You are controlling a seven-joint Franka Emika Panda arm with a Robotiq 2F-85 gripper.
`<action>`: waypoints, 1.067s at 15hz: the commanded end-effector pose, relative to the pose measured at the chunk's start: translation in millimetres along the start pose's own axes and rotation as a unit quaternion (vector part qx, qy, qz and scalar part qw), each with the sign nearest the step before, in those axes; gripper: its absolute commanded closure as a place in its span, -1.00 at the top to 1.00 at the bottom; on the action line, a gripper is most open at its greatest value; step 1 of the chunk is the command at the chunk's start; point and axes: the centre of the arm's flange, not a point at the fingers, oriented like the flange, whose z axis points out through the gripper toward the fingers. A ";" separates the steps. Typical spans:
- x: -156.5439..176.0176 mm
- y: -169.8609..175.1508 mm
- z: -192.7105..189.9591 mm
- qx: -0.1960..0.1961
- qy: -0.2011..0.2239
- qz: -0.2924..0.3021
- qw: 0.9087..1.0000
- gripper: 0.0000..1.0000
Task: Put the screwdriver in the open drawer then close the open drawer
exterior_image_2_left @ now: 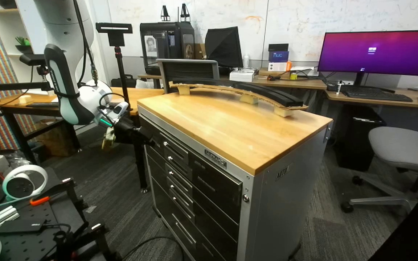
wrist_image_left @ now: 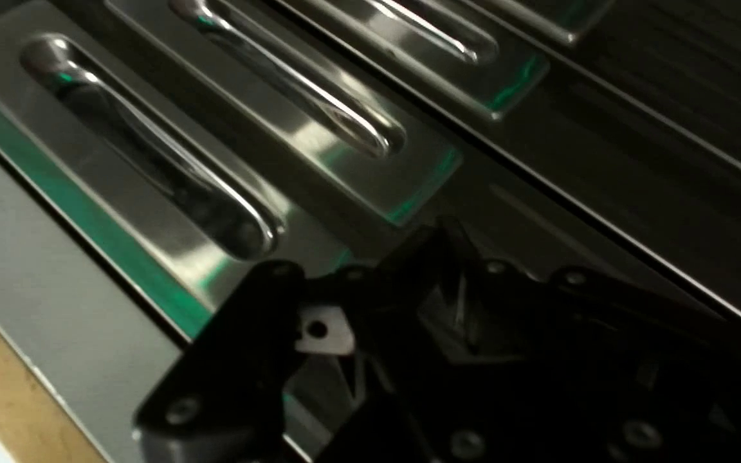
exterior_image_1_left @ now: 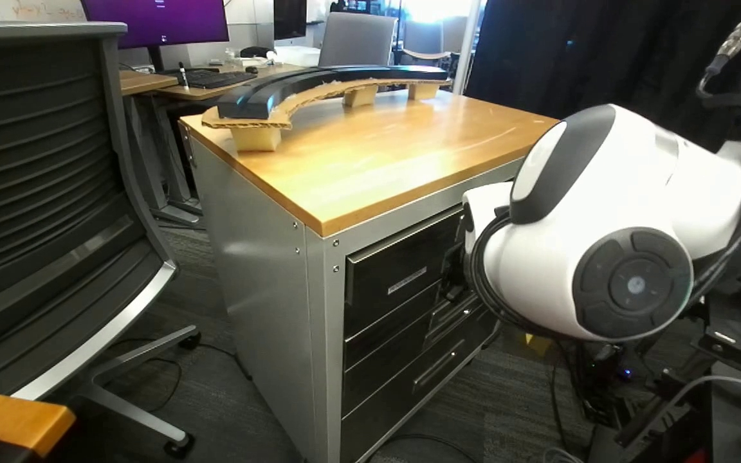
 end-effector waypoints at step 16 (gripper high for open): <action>127.2 268.9 -153.3 0.230 -0.283 -0.028 0.931 0.76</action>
